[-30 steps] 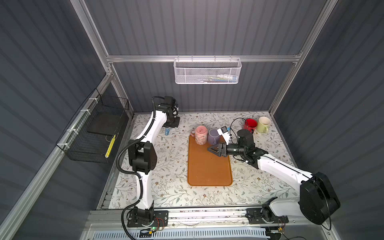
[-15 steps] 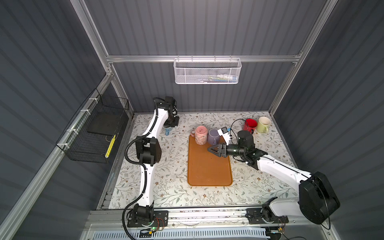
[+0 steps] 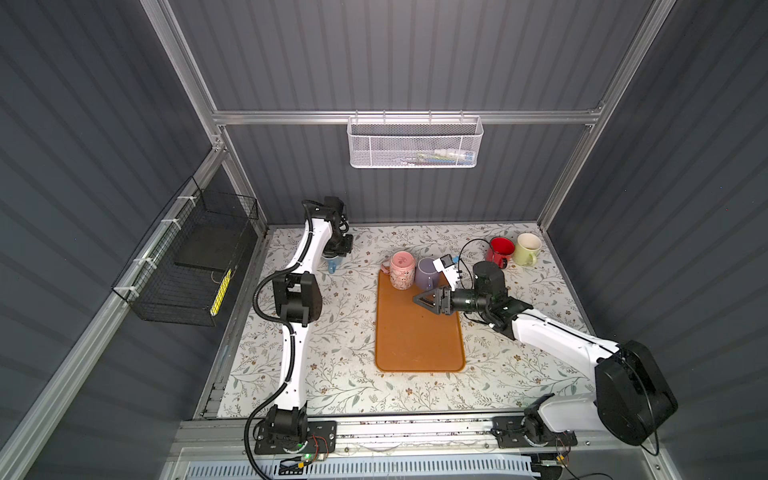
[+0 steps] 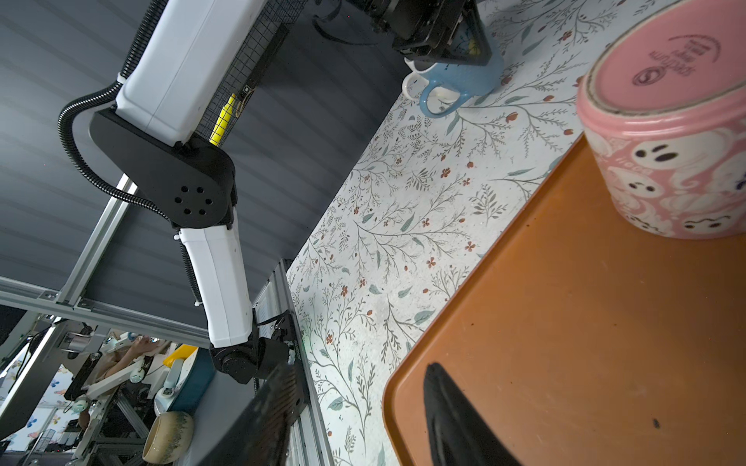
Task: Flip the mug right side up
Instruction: 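Lower the light-blue mug upright beside the white mug with the left gripper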
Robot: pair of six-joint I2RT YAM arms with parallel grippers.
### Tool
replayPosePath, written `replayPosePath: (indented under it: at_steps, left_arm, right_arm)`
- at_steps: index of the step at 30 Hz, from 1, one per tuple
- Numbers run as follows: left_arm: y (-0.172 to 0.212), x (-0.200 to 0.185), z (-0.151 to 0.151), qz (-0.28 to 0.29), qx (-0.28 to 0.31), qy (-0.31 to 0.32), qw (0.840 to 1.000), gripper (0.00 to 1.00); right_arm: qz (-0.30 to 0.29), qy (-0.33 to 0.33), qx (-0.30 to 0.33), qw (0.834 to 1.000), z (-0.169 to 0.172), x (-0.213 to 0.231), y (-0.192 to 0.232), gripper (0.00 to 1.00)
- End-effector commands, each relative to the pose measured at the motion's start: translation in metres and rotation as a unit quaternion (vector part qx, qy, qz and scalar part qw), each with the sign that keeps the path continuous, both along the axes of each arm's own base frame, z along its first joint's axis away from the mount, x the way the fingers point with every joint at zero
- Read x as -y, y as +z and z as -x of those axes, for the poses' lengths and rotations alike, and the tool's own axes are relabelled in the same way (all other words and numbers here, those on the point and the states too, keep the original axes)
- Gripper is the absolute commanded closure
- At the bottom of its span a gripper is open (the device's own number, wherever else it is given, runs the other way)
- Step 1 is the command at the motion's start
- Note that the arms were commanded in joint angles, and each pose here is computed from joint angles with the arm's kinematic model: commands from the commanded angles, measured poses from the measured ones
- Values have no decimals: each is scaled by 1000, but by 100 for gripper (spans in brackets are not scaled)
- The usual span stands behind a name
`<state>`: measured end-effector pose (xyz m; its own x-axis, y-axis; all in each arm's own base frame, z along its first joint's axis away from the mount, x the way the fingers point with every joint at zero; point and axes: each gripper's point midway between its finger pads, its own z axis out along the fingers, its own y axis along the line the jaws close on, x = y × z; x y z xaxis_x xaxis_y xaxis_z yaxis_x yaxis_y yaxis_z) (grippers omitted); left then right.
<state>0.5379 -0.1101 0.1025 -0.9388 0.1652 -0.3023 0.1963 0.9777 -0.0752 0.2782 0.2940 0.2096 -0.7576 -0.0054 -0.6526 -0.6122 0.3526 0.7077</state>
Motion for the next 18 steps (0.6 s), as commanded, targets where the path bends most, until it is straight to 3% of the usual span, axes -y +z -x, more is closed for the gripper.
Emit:
replayPosePath:
  at_steps: [1,18]
  left_arm:
    - [12,8,-4,14,17,-16,1000,100]
    - [-8,9,-11,14,13,-21,1000,100]
  right_arm:
    - [-2,7,8,1000,-2,-6,3,46]
    - [-4,11,-1,1000,-5,-12,-3,47]
